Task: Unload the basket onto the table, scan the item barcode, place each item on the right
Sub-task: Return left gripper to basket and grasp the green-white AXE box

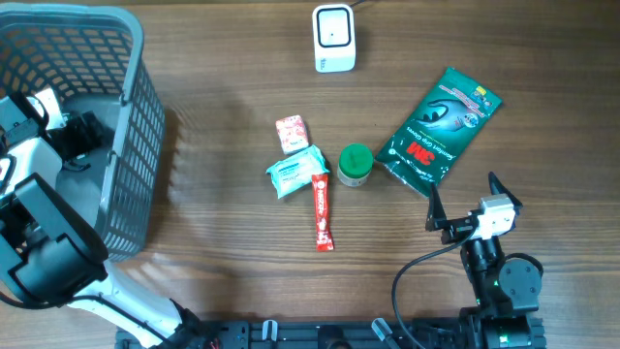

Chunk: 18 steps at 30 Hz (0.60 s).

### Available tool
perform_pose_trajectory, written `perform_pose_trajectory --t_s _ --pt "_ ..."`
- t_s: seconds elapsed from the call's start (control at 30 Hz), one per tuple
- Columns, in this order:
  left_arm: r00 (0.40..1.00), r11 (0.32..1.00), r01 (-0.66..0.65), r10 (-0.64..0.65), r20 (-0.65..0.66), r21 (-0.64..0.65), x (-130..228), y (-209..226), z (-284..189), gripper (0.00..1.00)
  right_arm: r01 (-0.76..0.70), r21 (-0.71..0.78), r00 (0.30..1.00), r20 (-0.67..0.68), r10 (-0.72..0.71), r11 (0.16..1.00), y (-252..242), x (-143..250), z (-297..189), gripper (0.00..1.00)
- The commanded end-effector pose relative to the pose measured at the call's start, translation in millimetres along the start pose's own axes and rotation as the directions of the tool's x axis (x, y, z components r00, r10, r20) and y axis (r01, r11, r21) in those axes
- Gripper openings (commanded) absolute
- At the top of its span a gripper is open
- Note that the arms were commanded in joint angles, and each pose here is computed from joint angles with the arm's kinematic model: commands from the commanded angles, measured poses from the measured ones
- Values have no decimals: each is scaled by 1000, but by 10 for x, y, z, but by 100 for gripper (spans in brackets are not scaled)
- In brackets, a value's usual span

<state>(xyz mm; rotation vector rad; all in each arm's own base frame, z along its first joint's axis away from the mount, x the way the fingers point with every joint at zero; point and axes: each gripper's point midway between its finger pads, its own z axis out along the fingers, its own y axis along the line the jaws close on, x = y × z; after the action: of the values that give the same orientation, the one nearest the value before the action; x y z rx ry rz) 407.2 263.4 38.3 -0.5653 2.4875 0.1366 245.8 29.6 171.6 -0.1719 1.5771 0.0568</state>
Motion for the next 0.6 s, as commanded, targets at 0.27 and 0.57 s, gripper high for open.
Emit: perform_pose_trajectory --t_s 0.27,0.57 --pt "992 999 46 -42 -122 26 442 -27 399 55 6 6 1000 5 -6 1000 -13 -10 -2 100" --pt "991 999 47 -43 -129 27 427 -36 310 28 6 6 1000 5 -6 1000 -13 -10 -2 100"
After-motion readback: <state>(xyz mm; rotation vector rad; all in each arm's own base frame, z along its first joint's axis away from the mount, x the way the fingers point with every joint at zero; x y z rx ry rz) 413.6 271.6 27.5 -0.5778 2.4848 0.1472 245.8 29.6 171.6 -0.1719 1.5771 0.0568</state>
